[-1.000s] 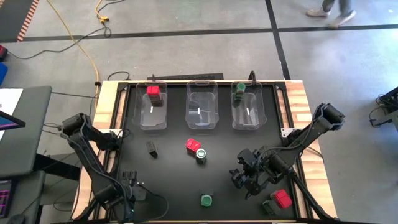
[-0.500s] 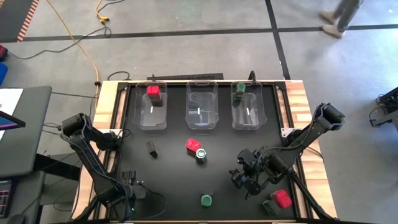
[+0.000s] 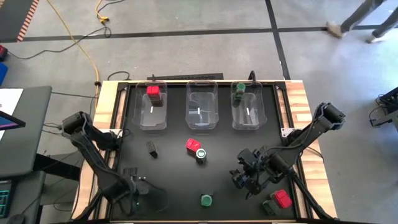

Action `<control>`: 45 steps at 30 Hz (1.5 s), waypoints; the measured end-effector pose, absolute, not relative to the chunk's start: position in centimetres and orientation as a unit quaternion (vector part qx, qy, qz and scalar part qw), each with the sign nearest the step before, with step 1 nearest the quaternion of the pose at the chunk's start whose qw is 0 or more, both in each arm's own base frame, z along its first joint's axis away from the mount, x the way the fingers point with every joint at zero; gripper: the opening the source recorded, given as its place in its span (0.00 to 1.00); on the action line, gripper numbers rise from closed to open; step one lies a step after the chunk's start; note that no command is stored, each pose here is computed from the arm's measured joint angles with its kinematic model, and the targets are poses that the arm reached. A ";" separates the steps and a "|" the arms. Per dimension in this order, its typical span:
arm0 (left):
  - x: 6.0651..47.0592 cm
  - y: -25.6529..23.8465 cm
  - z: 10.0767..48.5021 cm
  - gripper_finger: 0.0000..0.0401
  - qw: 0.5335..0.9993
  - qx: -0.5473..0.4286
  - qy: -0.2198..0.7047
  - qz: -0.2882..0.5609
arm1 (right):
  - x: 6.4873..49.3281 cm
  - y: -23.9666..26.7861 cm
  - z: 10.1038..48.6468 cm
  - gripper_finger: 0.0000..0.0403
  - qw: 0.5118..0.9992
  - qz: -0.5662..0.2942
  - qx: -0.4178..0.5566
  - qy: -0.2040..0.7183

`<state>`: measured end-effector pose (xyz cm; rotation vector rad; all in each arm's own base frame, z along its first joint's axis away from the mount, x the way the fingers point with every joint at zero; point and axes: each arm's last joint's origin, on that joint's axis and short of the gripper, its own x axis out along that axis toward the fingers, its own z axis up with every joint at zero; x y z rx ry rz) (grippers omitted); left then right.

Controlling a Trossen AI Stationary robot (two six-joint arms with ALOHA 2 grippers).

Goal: Sort spices by type
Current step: Put the green seasoning bottle into the right transparent bin

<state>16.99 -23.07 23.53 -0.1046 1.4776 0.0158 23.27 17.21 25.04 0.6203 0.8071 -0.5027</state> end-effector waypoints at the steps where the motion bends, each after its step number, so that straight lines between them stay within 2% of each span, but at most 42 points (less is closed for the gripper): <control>1: 17.7 -22.6 24.4 0.48 0.742 -0.048 0.669 0.005 | 23.1 17.2 25.3 0.81 0.844 -0.237 0.288 0.386; 8: 23.2 -17.5 30.8 0.48 0.768 -0.051 0.639 0.016 | 20.5 15.5 27.1 0.80 0.847 -0.261 0.237 0.398; 15: 28.2 -9.0 35.6 0.48 0.824 -0.056 0.560 0.066 | 17.0 11.8 27.5 0.79 0.862 -0.247 0.203 0.393; 22: 31.1 -1.0 37.3 0.48 0.866 -0.086 0.479 0.113 | 12.8 5.0 27.5 0.79 0.896 -0.221 0.200 0.329; 25: 32.7 1.4 37.3 0.48 0.886 -0.092 0.438 0.118 | 11.0 2.5 28.1 0.79 0.918 -0.198 0.197 0.281; 29: 35.3 3.8 35.9 0.48 0.889 -0.104 0.428 0.128 | 9.4 0.3 29.2 0.79 0.942 -0.172 0.189 0.216; 36: 39.3 6.2 34.9 0.48 0.882 -0.072 0.452 0.114 | 10.4 -1.7 30.3 0.79 0.964 -0.133 0.152 0.175; 45: 41.1 8.3 37.6 0.48 0.902 -0.034 0.421 0.087 | 16.3 -5.7 29.6 0.79 0.975 -0.096 0.103 0.173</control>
